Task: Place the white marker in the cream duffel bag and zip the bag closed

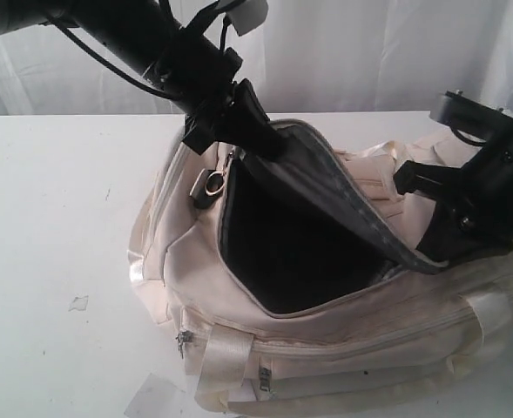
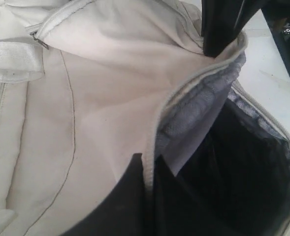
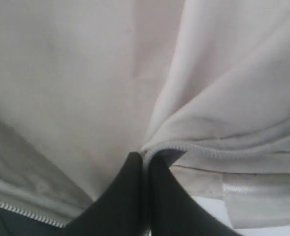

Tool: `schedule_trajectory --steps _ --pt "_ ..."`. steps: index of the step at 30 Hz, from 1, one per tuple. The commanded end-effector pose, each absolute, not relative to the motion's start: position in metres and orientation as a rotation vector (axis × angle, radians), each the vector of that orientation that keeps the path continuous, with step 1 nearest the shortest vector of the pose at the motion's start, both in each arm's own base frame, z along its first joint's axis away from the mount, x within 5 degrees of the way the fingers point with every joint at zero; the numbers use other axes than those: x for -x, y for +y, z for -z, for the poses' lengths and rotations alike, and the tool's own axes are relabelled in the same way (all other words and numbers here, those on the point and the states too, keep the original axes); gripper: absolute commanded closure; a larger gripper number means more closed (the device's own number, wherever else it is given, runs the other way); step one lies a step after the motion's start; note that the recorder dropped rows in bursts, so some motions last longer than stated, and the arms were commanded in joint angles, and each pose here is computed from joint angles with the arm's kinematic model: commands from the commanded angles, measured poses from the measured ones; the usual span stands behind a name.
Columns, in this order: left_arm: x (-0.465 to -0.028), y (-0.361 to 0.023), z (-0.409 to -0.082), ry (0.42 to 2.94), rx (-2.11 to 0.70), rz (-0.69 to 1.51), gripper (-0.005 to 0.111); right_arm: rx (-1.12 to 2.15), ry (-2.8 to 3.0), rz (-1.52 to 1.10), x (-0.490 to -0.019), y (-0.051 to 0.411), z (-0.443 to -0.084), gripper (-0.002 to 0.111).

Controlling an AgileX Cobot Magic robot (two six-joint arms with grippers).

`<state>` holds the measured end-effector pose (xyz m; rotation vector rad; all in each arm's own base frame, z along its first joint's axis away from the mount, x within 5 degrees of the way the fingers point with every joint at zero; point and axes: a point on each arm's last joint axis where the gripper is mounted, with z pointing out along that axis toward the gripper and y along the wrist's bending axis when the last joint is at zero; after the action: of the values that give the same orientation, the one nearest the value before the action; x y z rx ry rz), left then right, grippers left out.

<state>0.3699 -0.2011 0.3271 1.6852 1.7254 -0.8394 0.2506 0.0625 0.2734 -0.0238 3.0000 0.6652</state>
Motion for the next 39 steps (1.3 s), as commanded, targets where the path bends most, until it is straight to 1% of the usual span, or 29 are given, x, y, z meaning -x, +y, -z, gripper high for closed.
schedule_trajectory --steps 1,4,5,9,11,13,16,18,21,24,30,34,36,38,39 --pt "-0.358 -0.198 -0.333 1.734 -1.74 0.916 0.092 0.024 3.016 -0.677 -0.244 0.061 -0.274 0.096" --pt "-0.358 -0.198 -0.333 1.752 -1.727 0.924 0.075 0.018 3.005 -0.7 -0.243 0.062 -0.276 0.085" --pt "-0.358 -0.198 -0.333 1.758 -1.723 0.926 0.065 0.013 2.999 -0.715 -0.243 0.063 -0.277 0.08" --pt "-0.358 -0.198 -0.334 1.816 -1.679 0.95 0.042 0.013 2.997 -0.724 -0.243 0.063 -0.278 0.078" --pt "-0.357 -0.198 -0.337 1.85 -1.647 0.964 0.034 0.03 2.989 -0.722 -0.243 0.063 -0.279 0.078" --pt "-0.353 -0.196 -0.344 1.89 -1.602 0.976 0.03 0.03 2.99 -0.722 -0.243 0.063 -0.279 0.078" --pt "-0.345 -0.19 -0.36 1.933 -1.54 0.965 0.029 0.028 2.988 -0.729 -0.243 0.064 -0.279 0.078" --pt "-0.34 -0.181 -0.368 1.948 -1.576 0.847 0.029 0.023 2.981 -0.732 -0.242 0.064 -0.281 0.078" --pt "-0.333 -0.164 -0.377 1.996 -1.649 0.589 0.029 0.023 2.948 -0.733 -0.236 0.064 -0.289 0.078" --pt "-0.33 -0.154 -0.382 2.043 -1.655 0.455 0.029 0.036 2.911 -0.731 -0.23 0.063 -0.298 0.078" --pt "-0.326 -0.148 -0.39 2.058 -1.643 0.392 0.03 0.035 2.837 -0.775 -0.218 0.065 -0.315 0.078" --pt "-0.329 -0.141 -0.39 2.082 -1.617 0.359 0.032 0.065 2.777 -0.828 -0.21 0.067 -0.326 0.078" --pt "-0.336 -0.126 -0.39 2.109 -1.553 0.335 0.036 0.075 2.755 -0.83 -0.206 0.067 -0.331 0.078" --pt "-0.345 -0.103 -0.39 2.155 -1.468 0.309 0.051 0.094 2.743 -0.828 -0.204 0.067 -0.332 0.081" --pt "-0.35 -0.087 -0.391 2.182 -1.388 0.306 0.068 0.096 2.739 -0.834 -0.204 0.067 -0.333 0.087"
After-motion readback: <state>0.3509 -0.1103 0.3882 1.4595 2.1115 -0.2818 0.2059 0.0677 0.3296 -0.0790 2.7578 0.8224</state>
